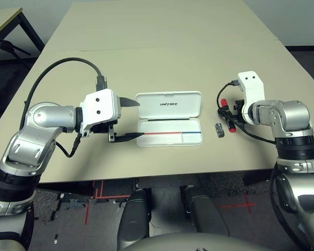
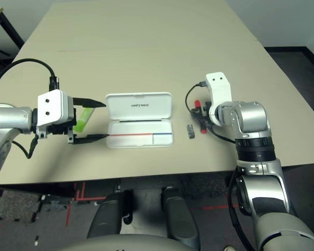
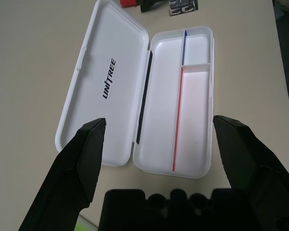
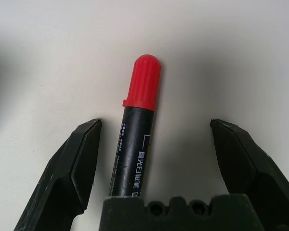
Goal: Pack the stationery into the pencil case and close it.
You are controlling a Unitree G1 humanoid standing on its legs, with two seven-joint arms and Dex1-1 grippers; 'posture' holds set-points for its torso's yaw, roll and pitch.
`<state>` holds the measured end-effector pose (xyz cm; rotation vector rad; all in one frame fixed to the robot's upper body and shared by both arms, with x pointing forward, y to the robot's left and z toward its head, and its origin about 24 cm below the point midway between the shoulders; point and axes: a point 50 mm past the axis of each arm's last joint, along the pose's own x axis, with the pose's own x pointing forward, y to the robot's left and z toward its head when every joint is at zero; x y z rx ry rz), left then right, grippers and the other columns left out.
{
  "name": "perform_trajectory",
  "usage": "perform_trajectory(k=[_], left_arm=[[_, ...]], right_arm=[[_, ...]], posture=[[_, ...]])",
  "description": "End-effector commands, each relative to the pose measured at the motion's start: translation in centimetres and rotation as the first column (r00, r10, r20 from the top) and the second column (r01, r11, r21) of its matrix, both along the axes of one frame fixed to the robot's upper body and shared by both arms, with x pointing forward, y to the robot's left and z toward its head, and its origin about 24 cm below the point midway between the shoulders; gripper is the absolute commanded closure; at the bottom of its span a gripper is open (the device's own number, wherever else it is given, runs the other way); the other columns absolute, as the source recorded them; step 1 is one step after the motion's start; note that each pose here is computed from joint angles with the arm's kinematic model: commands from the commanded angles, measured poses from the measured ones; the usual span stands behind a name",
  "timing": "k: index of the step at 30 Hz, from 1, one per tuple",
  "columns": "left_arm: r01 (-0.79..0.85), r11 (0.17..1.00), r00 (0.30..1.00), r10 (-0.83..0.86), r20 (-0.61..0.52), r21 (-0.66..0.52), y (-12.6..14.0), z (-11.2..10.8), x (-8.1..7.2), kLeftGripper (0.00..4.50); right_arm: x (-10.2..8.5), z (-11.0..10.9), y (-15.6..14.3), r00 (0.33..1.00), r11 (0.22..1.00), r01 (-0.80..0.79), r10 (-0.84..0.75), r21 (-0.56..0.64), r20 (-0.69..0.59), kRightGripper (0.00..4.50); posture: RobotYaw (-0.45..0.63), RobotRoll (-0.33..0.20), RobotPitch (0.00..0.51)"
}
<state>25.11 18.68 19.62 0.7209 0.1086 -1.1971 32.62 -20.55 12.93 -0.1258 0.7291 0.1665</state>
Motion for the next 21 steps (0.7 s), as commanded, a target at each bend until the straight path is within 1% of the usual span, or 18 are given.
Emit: perform_trajectory(k=[1,8,18,21], left_arm=[[0.02,1.0,1.0,-0.02,-0.024,0.011,-0.2,-0.2,-0.5,0.01],[0.022,1.0,0.999,-0.022,-0.031,0.012,-0.2,-0.4,-0.5,0.01],[0.026,1.0,0.999,-0.026,-0.04,0.014,-0.3,-0.4,-0.5,0.01],[0.027,1.0,0.999,-0.027,-0.041,0.013,-0.3,-0.4,-0.5,0.0]], right_arm=[[-0.9,-1.1,0.3,0.996,0.999,-0.032,0.031,-0.007,-0.089,0.0],[-1.4,-0.5,0.4,0.994,0.998,-0.056,0.054,-0.011,-0.1,0.0],[-1.9,-1.1,0.6,0.989,0.997,-0.08,0.077,-0.017,-0.13,0.0],[-1.9,-1.4,0.4,0.989,0.997,-0.073,0.07,-0.019,-0.131,0.61]], posture=[[-0.01,0.0,0.164],[-0.02,0.0,0.168],[-0.02,0.0,0.169],[-0.02,0.0,0.169]])
